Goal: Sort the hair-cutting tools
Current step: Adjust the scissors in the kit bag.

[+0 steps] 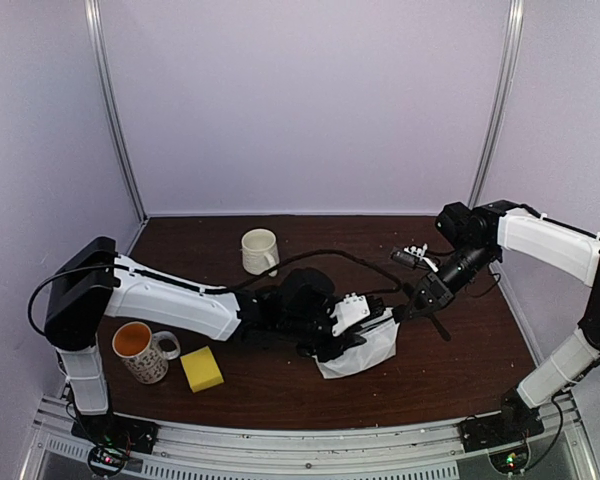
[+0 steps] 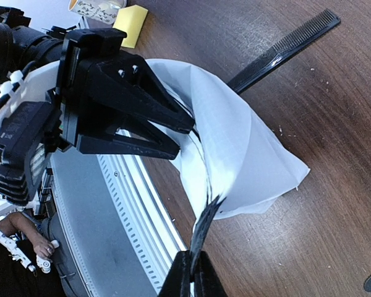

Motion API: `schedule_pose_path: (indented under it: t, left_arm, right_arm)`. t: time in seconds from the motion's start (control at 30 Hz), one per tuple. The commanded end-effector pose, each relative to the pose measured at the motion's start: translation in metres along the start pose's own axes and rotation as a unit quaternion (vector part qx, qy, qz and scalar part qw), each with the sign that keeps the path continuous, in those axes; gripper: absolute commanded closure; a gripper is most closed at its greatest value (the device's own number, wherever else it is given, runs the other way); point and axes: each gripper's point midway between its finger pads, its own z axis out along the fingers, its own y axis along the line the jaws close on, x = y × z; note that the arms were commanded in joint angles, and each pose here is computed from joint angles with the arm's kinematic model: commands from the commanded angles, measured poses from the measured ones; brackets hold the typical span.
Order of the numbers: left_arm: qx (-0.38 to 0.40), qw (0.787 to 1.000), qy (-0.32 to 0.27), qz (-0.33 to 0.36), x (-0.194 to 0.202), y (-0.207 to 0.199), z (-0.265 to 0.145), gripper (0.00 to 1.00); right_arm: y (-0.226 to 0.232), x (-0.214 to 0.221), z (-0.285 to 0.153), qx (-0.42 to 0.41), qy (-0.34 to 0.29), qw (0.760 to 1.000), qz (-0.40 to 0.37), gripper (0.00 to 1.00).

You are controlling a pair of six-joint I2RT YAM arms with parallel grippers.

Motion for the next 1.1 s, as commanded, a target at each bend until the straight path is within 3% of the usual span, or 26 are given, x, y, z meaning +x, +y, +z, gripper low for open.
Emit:
schedule_pose_path:
  t: [0.0,0.07,0.1,0.17,0.2,0.3,0.33,0.47,0.6,0.77,1.07]
  left_arm:
    - [-0.036,0.998,-0.046,-0.017,-0.028,0.016,-0.001,0.74]
    - [-0.039,0.998,-0.055,-0.018,-0.033,0.017,-0.012,0.73]
    - [-0.037,0.995,-0.088,-0.017,-0.045,0.014,-0.026,0.71]
    - [-0.057,0.992,-0.111,-0.027,-0.054,0.017,-0.057,0.61]
    - [-0.077,0.991,-0.101,-0.047,-0.054,0.024,-0.07,0.57]
    - [-0.204,0.973,0.001,-0.107,-0.025,0.066,-0.102,0.49]
    - [-0.207,0.971,0.026,-0.115,-0.015,0.066,-0.107,0.48]
    - [-0.124,0.973,0.082,-0.179,0.017,0.04,-0.116,0.48]
    - [-0.026,0.945,0.145,-0.293,0.049,0.018,-0.109,0.49]
    - [0.024,0.915,0.145,-0.376,0.058,0.014,-0.105,0.49]
    - [0.092,0.9,0.118,-0.41,0.052,0.007,-0.092,0.53]
  right_arm:
    - [0.002,-0.001,-0.005,0.007,-0.011,1.0,-0.008,0.97]
    - [0.002,0.0,-0.005,0.006,-0.01,1.0,-0.008,0.97]
    - [0.001,-0.001,-0.005,0.007,-0.01,1.0,-0.007,0.97]
    - [0.001,0.0,-0.004,0.009,-0.009,1.0,-0.006,0.97]
    - [0.0,0.0,-0.004,0.009,-0.01,1.0,-0.006,0.97]
    - [-0.002,0.001,-0.003,0.014,-0.008,1.0,-0.005,0.97]
    - [-0.003,0.001,-0.002,0.015,-0.008,1.0,-0.005,0.97]
    - [-0.011,0.002,-0.001,0.032,-0.004,0.999,-0.002,0.96]
    - [-0.02,0.003,0.0,0.053,0.0,0.999,0.003,0.94]
    - [-0.021,0.002,0.002,0.051,0.002,0.999,0.005,0.92]
    - [-0.019,0.004,0.002,0.053,0.003,0.999,0.003,0.9]
